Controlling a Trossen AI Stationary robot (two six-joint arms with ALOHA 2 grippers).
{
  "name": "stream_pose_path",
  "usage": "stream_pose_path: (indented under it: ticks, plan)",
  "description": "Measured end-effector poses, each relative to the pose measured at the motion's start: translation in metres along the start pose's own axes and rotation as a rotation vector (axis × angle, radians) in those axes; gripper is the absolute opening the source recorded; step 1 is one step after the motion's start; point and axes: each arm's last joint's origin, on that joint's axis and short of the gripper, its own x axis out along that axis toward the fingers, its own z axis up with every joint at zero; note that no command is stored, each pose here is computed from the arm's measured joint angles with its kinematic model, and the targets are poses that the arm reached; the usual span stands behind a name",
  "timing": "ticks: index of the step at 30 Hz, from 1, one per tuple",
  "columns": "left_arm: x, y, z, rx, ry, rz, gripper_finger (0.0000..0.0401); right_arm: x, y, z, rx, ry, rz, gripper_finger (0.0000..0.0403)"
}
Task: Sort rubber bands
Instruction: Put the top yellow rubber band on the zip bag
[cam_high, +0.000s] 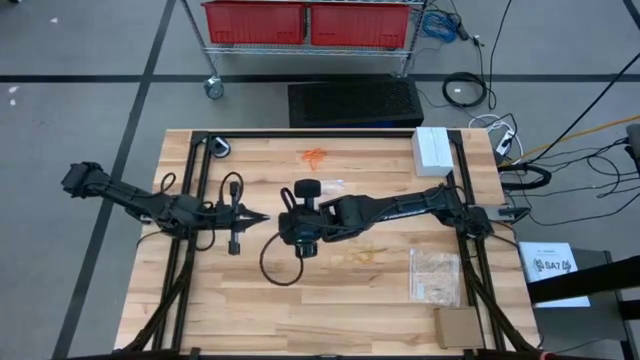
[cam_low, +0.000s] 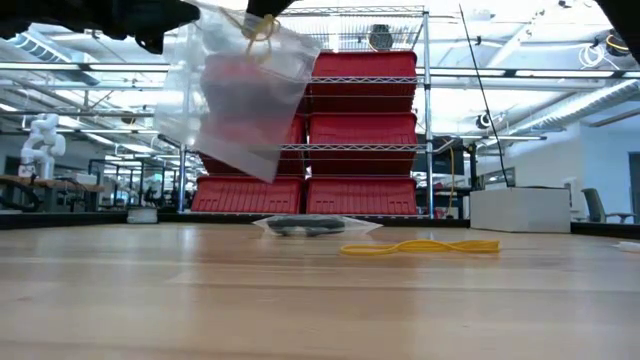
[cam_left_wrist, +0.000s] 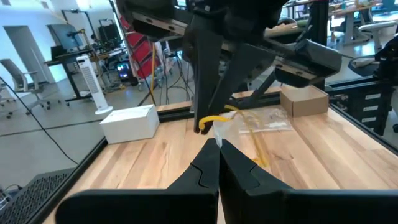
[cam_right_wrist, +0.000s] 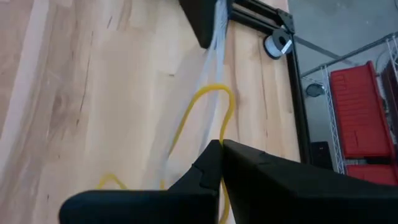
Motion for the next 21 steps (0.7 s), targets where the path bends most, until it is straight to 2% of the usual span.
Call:
stream_pose_path:
  ticks: [8, 21]
  plan:
    - [0.0, 0.0, -0.001, 0.002, 0.007, 0.008, 0.0, -0.014, 0.015, 0.003, -0.016, -0.031, -0.024, 0.0]
    - [0.0, 0.0, -0.001, 0.001, 0.009, 0.019, 0.0, -0.016, 0.018, 0.004, 0.012, -0.048, -0.039, 0.0]
